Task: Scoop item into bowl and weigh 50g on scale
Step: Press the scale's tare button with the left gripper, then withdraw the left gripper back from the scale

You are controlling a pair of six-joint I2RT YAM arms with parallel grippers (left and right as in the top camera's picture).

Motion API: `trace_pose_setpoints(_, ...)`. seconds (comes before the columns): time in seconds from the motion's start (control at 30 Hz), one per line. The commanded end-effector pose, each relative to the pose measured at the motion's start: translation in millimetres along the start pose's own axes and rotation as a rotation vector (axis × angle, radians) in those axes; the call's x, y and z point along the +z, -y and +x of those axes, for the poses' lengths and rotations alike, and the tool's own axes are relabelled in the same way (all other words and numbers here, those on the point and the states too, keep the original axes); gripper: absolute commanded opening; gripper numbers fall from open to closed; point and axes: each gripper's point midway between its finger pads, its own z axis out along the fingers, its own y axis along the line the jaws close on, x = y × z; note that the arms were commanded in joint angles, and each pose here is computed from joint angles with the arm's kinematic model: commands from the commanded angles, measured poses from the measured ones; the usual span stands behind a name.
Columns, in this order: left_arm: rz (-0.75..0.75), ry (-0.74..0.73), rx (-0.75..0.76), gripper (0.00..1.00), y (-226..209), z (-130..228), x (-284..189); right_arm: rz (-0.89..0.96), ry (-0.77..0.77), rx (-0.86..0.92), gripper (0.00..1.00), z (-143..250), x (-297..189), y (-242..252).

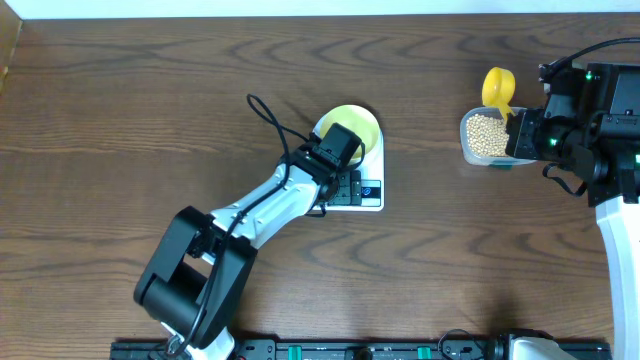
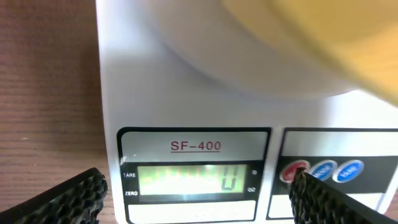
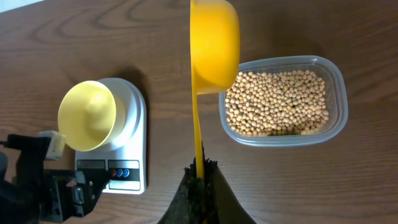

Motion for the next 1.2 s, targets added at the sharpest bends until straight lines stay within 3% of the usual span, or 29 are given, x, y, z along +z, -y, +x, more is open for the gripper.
trace_pose_setpoints(0.0,0.03,0.058,0.015,0.96,7,-14,-20,0.003,0.015,-0.023,0.01,-4,-4,-1)
trace_pose_setpoints(0.5,0.071,0.035,-0.012,0.97,3,-13,-38,0.002,0.015,-0.023,0.01,-4,-4,-1)
trace_pose_setpoints(0.6,0.203,-0.002,-0.048,0.97,2,-16,-58,0.001,0.016,-0.023,0.01,-4,-4,-1)
trace_pose_setpoints(0.73,0.489,0.004,0.017,0.97,4,-29,-103,0.001,0.016,-0.023,0.01,-4,-4,-1)
trace_pose_setpoints(0.8,0.53,0.044,0.036,0.96,-13,-35,-122,0.001,0.016,-0.023,0.01,-4,-4,-1)
trace_pose_setpoints(1.03,0.426,0.103,-0.013,0.96,-61,-45,-130,0.002,0.015,-0.028,0.01,-4,-4,-1)
trace_pose_setpoints(1.17,0.109,0.156,-0.082,0.97,-126,-55,-117,0.0,0.034,-0.077,0.01,-9,-5,-1)
